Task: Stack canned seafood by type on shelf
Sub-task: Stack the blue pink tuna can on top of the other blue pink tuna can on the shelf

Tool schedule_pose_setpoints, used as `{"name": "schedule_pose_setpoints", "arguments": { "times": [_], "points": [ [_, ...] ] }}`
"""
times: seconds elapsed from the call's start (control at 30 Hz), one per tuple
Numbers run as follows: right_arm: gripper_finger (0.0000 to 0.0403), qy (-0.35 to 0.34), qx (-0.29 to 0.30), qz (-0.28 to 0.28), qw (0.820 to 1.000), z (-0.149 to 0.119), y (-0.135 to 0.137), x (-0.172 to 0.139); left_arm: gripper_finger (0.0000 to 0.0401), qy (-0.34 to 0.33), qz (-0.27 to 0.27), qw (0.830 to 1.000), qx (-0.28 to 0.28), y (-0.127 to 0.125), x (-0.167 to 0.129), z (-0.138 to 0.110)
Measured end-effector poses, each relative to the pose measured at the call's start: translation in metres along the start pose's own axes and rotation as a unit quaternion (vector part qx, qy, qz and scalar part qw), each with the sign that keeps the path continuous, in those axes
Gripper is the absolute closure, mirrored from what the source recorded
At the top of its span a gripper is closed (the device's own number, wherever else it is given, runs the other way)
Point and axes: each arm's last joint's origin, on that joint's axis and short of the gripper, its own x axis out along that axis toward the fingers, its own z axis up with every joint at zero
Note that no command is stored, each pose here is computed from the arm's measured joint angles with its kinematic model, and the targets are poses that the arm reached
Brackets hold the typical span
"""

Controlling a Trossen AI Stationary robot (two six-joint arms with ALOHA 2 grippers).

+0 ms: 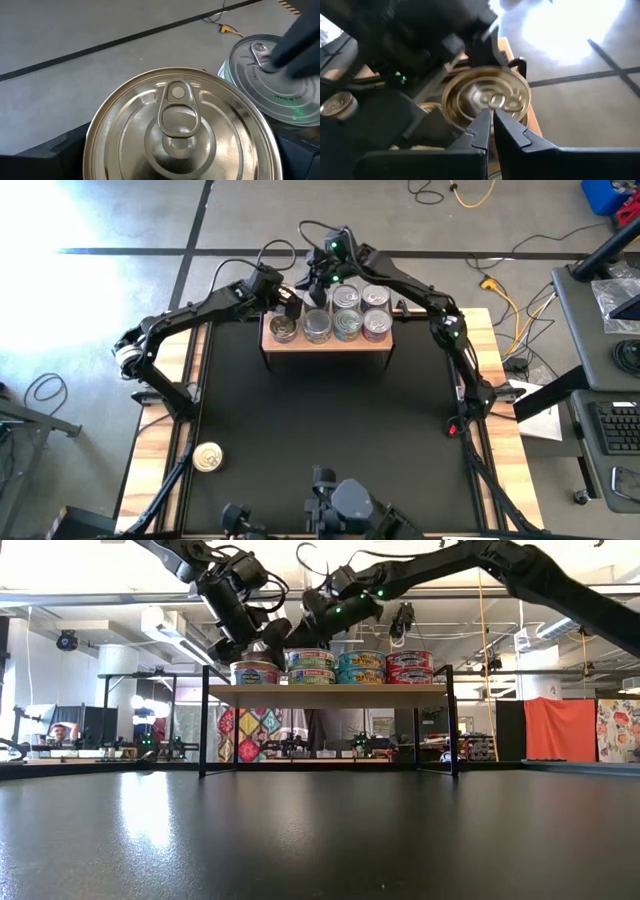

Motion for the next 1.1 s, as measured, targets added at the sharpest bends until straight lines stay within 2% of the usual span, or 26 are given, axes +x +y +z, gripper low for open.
{"name": "schedule_pose_setpoints", "arguments": {
  "times": [0.3,0.63,0.87,1.1],
  "points": [
    [0.039,-0.038,-0.008,0.004,0.999,-0.004,-0.011,0.015,0.0001,0.0,0.001,1.0,0.0,0.0,0.0,0.0],
    [0.039,-0.035,-0.004,0.02,0.999,-0.019,-0.02,0.031,0.0001,0.0,0.001,1.0,0.0,0.0,0.0,0.0],
    [0.039,-0.036,-0.028,0.022,0.999,-0.019,-0.02,0.032,0.0001,0.001,-0.001,1.0,0.0,0.0,0.0,0.0],
    [0.039,-0.058,-0.052,0.047,0.996,-0.011,-0.01,0.033,0.0001,0.001,-0.003,1.0,0.0,0.0,0.0,0.0]
  ]
}}
